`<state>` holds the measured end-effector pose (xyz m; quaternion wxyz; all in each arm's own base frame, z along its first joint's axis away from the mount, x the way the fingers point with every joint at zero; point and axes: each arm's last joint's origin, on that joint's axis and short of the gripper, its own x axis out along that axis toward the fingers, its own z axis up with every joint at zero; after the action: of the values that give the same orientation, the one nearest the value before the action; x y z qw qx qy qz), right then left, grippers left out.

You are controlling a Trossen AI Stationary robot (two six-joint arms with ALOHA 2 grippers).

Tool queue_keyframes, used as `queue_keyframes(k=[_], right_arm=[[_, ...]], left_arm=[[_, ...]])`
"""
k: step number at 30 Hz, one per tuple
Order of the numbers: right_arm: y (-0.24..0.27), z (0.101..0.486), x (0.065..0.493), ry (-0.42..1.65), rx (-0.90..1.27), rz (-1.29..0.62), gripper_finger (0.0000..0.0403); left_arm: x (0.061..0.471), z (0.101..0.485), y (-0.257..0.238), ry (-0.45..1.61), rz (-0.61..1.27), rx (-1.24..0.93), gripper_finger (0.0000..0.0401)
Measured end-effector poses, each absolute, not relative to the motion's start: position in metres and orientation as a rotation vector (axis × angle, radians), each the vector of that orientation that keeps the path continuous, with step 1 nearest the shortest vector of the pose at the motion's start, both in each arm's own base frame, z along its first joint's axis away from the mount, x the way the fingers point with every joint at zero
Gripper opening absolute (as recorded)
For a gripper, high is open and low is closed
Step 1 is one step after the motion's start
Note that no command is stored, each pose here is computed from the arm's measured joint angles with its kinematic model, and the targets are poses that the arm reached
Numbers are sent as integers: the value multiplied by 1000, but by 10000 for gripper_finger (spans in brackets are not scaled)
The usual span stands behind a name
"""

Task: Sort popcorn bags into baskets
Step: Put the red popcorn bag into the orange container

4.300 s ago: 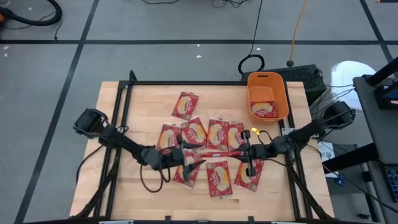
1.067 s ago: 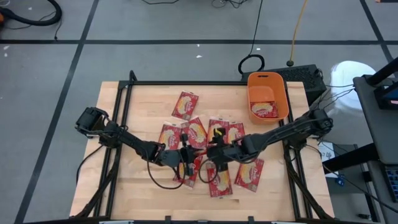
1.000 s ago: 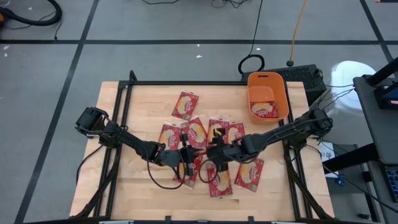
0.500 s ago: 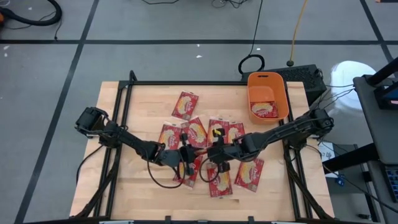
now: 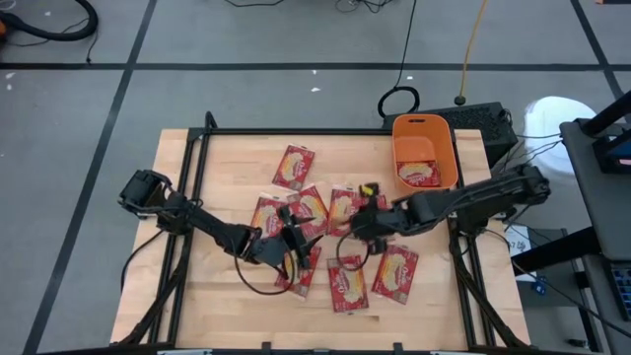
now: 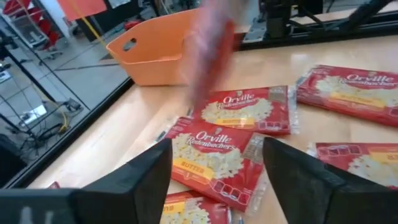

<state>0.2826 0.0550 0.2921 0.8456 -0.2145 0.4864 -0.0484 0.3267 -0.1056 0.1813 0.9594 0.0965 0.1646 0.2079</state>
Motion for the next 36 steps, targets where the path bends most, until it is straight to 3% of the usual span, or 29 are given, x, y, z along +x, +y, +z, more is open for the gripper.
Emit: queue_keyframes(k=[4, 14, 21, 36], right_arm=[[36, 307, 264, 1050, -504, -237, 21], [-20, 333, 216, 1171, -606, -621, 22], [-62, 336, 201, 1264, -536, -769, 22], [-123, 268, 186, 1473, -595, -814, 22]], left_arm=[[328, 181, -99, 329, 445, 158, 264], [331, 176, -87, 374, 429, 111, 233], [333, 175, -79, 384, 451, 109, 223], [334, 174, -77, 387, 417, 54, 223]])
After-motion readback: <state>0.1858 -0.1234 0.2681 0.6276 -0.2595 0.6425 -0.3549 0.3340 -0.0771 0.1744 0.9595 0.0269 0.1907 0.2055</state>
